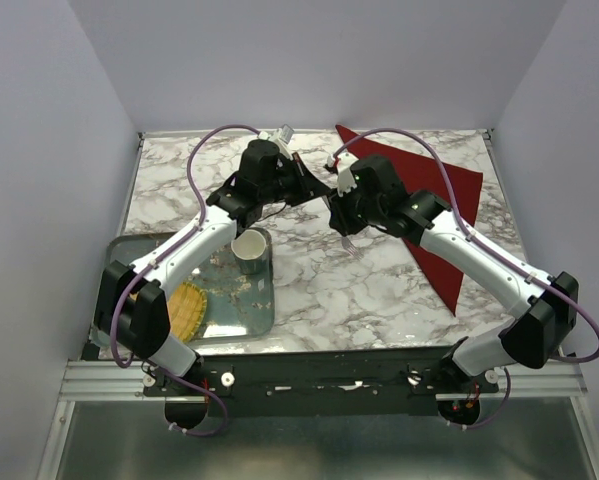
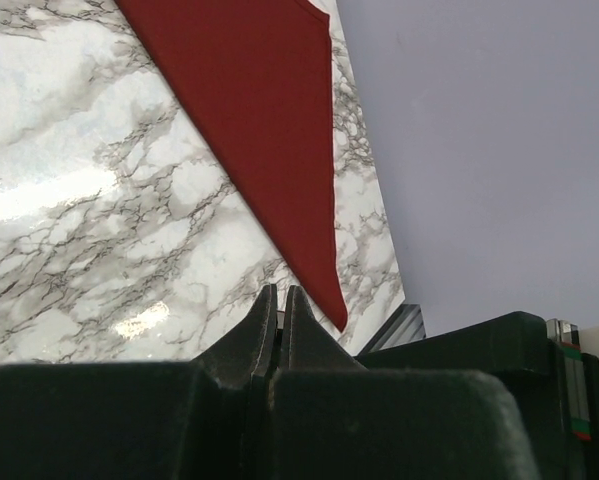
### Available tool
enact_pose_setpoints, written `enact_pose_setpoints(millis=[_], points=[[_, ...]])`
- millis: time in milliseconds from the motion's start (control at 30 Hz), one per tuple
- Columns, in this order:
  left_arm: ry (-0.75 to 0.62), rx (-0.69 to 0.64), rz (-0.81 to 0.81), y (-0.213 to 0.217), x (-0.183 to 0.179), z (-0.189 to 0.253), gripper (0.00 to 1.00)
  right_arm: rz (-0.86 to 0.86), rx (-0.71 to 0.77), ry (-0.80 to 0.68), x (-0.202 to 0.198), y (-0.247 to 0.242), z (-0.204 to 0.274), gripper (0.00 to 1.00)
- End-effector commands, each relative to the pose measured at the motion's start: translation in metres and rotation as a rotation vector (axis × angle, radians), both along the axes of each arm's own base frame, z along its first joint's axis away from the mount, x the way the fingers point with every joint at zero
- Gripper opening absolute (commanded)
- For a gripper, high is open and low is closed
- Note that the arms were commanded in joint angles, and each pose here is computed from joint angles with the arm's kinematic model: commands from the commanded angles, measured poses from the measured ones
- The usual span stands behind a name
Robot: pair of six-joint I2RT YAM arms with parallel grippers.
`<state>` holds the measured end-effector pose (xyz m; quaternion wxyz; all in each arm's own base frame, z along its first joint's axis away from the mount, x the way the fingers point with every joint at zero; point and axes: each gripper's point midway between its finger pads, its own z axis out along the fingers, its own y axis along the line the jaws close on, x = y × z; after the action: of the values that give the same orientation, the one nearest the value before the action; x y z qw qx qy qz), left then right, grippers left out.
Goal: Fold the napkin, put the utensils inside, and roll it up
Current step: Pass the utensil from the left arm to the right, then place the utensil onto the napkin
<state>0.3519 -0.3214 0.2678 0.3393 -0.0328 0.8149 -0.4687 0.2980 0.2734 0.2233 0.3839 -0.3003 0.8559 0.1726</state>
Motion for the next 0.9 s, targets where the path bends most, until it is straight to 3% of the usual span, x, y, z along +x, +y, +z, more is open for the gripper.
enact_pose_setpoints(millis=[0, 133, 167, 200, 300, 333, 367, 400, 433, 567, 667, 867], points=[[-0.039, -0.044, -0.020, 0.000, -0.008, 0.022, 0.00, 0.010, 0.004, 0.014, 0.002, 0.000, -0.008, 0.31], [-0.039, -0.051, -0.021, 0.000, -0.008, 0.023, 0.00, 0.017, 0.004, 0.018, 0.000, 0.001, -0.010, 0.19], [-0.036, -0.053, -0.022, 0.000, -0.008, 0.023, 0.00, 0.019, -0.001, 0.022, -0.001, 0.001, -0.012, 0.06], [-0.038, -0.059, -0.025, -0.001, -0.008, 0.024, 0.00, 0.008, -0.013, 0.015, 0.002, -0.001, -0.013, 0.01], [-0.031, -0.067, -0.026, 0.005, -0.002, 0.023, 0.02, -0.035, -0.041, 0.015, 0.011, -0.016, -0.020, 0.01], [-0.051, -0.045, -0.011, 0.012, 0.003, 0.022, 0.38, -0.044, -0.040, 0.018, 0.015, -0.022, -0.021, 0.01], [-0.064, -0.019, 0.043, 0.030, 0.016, 0.020, 0.49, -0.087, -0.040, 0.021, 0.026, -0.038, -0.021, 0.01], [-0.057, 0.026, 0.076, 0.045, 0.019, 0.015, 0.83, -0.103, -0.051, 0.017, 0.033, -0.050, -0.023, 0.01], [-0.062, 0.056, 0.111, 0.058, 0.025, 0.013, 0.97, -0.102, -0.063, 0.012, 0.039, -0.058, -0.024, 0.01], [-0.090, 0.130, 0.181, 0.093, 0.033, 0.008, 0.95, -0.147, -0.181, 0.032, 0.072, -0.109, -0.039, 0.01], [-0.088, 0.126, 0.181, 0.095, 0.026, 0.003, 0.92, -0.156, -0.298, 0.081, 0.096, -0.132, -0.061, 0.01], [-0.079, 0.153, 0.159, 0.098, 0.016, -0.008, 0.91, -0.177, -0.370, 0.202, 0.132, -0.156, -0.104, 0.01]])
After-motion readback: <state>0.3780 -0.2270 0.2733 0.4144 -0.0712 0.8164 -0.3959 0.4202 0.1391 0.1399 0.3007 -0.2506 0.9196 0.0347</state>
